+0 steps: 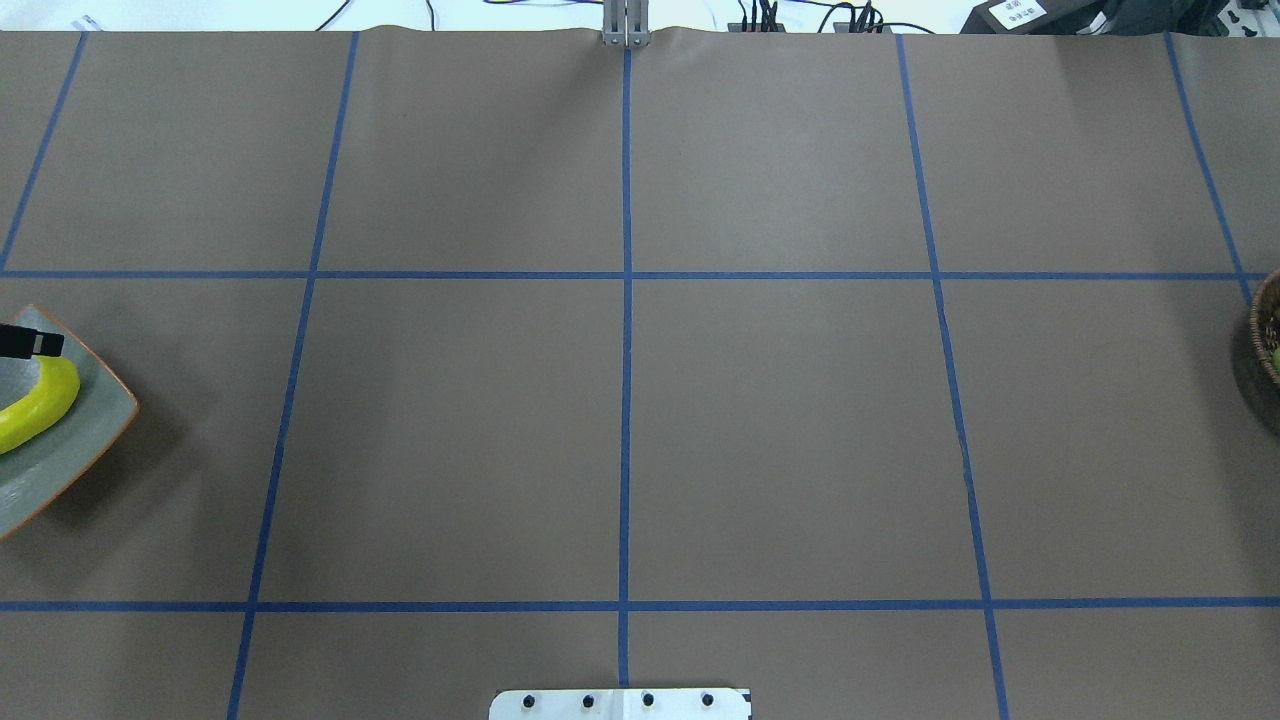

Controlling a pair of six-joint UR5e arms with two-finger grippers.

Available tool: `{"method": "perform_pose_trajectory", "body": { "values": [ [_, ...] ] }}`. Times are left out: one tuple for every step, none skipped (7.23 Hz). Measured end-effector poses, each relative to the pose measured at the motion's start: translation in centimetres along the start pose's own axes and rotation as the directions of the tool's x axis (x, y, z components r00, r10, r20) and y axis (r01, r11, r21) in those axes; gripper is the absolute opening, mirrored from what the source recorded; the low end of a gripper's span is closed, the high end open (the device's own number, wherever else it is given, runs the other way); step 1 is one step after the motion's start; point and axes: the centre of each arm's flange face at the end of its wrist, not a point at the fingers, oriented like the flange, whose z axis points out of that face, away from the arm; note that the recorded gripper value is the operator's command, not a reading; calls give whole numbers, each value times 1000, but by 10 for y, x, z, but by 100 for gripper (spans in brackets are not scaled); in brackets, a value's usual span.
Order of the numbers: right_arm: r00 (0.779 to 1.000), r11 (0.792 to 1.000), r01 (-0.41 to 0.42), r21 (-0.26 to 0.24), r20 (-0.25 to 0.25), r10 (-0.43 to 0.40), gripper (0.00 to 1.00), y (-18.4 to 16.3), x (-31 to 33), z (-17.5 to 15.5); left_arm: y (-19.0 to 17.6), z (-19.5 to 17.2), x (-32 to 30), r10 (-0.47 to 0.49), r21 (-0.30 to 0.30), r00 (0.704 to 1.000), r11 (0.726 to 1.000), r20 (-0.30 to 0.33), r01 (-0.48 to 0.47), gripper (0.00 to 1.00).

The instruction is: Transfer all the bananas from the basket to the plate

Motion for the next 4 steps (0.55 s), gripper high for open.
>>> {"method": "perform_pose_trajectory", "body": {
  "values": [
    [997, 997, -71, 40, 24, 71, 0, -25, -3, -14, -7, 0, 6, 6, 11, 1000, 1000, -9, -6, 100],
    [990, 988, -133, 79, 60, 129, 0, -52, -13, -26, -19, -1, 17, 10, 28, 1000, 1000, -24, -10, 100],
    [979, 977, -186, 107, 99, 176, 0, -84, -33, -36, -39, -2, 36, -1, 57, 999, 998, -53, 4, 100],
    [966, 964, -235, 122, 135, 219, 0, -115, -61, -43, -64, -6, 63, -22, 91, 995, 995, -98, 31, 100]
  ]
}}
